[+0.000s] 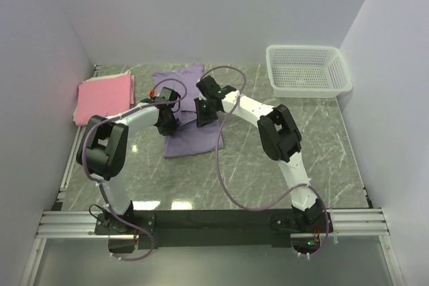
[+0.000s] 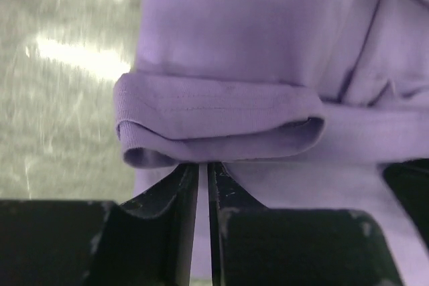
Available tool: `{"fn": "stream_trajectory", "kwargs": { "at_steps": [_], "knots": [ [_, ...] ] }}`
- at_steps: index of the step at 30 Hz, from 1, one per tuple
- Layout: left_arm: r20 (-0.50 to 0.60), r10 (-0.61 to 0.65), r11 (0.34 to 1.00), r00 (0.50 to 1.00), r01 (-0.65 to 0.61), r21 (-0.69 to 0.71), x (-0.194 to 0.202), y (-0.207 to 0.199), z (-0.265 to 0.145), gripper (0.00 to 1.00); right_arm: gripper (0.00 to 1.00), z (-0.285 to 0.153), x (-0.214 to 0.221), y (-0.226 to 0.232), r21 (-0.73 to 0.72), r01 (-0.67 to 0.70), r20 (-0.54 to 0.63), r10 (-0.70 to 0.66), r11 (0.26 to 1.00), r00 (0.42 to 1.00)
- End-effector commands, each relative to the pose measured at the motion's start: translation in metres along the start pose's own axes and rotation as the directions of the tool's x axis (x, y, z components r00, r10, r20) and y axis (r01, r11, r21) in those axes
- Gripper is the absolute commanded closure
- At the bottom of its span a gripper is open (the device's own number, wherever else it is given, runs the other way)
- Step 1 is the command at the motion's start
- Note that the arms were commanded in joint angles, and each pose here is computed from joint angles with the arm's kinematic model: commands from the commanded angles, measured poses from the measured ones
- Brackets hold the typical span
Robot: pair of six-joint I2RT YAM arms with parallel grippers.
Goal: Fold and stack the t-shirts
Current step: Fold the tshirt
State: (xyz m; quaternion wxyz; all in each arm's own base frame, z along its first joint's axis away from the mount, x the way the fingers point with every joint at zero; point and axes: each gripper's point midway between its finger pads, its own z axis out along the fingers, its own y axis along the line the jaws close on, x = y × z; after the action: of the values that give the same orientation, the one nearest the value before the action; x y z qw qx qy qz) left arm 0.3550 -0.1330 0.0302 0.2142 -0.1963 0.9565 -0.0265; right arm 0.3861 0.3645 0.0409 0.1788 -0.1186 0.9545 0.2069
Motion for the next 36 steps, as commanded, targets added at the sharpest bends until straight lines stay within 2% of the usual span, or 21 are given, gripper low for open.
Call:
{"fn": "stream_trajectory", "kwargs": {
  "at_steps": [1, 10, 14, 17, 20, 22, 23, 25, 26, 28, 29, 32, 36],
  "knots": [
    [0.064, 0.008, 1.000, 0.998, -0.007, -0.013, -0.030, -0.003, 0.004, 0.84, 0.73, -0.007, -0.041, -0.010, -0.017, -0.028, 0.084, 0.029, 0.999, 0.996],
    [0.063, -0.019, 1.000, 0.998, 0.020, -0.013, -0.059, -0.004, 0.025, 0.82, 0.71, -0.001, -0.086, -0.047, -0.017, -0.108, 0.150, 0.109, 0.994, 0.983],
    [0.077, -0.020, 1.000, 0.997, 0.019, 0.007, -0.074, -0.012, 0.027, 0.73, 0.70, -0.015, -0.110, -0.056, -0.028, -0.101, 0.211, 0.104, 0.995, 0.972],
    [0.105, -0.025, 0.999, 0.994, 0.021, 0.031, -0.090, -0.020, 0.026, 0.63, 0.68, -0.026, -0.110, -0.056, -0.016, -0.055, 0.231, 0.057, 0.998, 0.971],
    [0.128, -0.034, 0.999, 0.991, 0.029, 0.037, -0.111, -0.025, 0.020, 0.51, 0.62, -0.039, -0.101, -0.059, 0.003, -0.021, 0.240, 0.020, 1.000, 0.971],
    [0.113, -0.039, 0.999, 0.993, 0.036, 0.032, -0.110, -0.023, 0.017, 0.44, 0.61, -0.046, -0.093, -0.059, 0.015, -0.007, 0.234, 0.004, 1.000, 0.972],
    [0.099, -0.038, 0.999, 0.994, 0.036, 0.027, -0.105, -0.020, 0.012, 0.40, 0.61, -0.053, -0.084, -0.057, 0.016, 0.001, 0.224, -0.004, 1.000, 0.975],
    [0.068, -0.054, 0.997, 0.996, 0.050, 0.056, -0.093, -0.020, 0.003, 0.37, 0.61, -0.060, -0.072, -0.045, 0.005, 0.026, 0.216, -0.026, 1.000, 0.976],
    [0.084, -0.067, 0.995, 0.994, 0.060, 0.079, -0.093, -0.020, -0.013, 0.34, 0.61, -0.074, -0.072, -0.035, -0.008, 0.036, 0.236, -0.033, 0.999, 0.971],
    [0.066, -0.084, 0.995, 0.994, 0.080, 0.058, -0.073, -0.006, -0.019, 0.28, 0.61, -0.072, -0.049, -0.020, -0.028, 0.060, 0.205, -0.053, 0.998, 0.977],
    [0.087, -0.097, 0.993, 0.991, 0.090, 0.075, -0.072, -0.003, -0.034, 0.27, 0.61, -0.077, -0.041, -0.011, -0.041, 0.073, 0.206, -0.063, 0.996, 0.977],
    [0.068, -0.106, 0.993, 0.992, 0.102, 0.062, -0.048, 0.014, -0.035, 0.28, 0.61, -0.071, -0.020, 0.016, -0.077, 0.114, 0.162, -0.100, 0.991, 0.982],
    [0.027, -0.093, 0.994, 0.995, 0.091, 0.065, -0.037, 0.013, -0.023, 0.36, 0.61, -0.050, 0.000, 0.035, -0.105, 0.114, 0.100, -0.104, 0.988, 0.990]
  ]
}}
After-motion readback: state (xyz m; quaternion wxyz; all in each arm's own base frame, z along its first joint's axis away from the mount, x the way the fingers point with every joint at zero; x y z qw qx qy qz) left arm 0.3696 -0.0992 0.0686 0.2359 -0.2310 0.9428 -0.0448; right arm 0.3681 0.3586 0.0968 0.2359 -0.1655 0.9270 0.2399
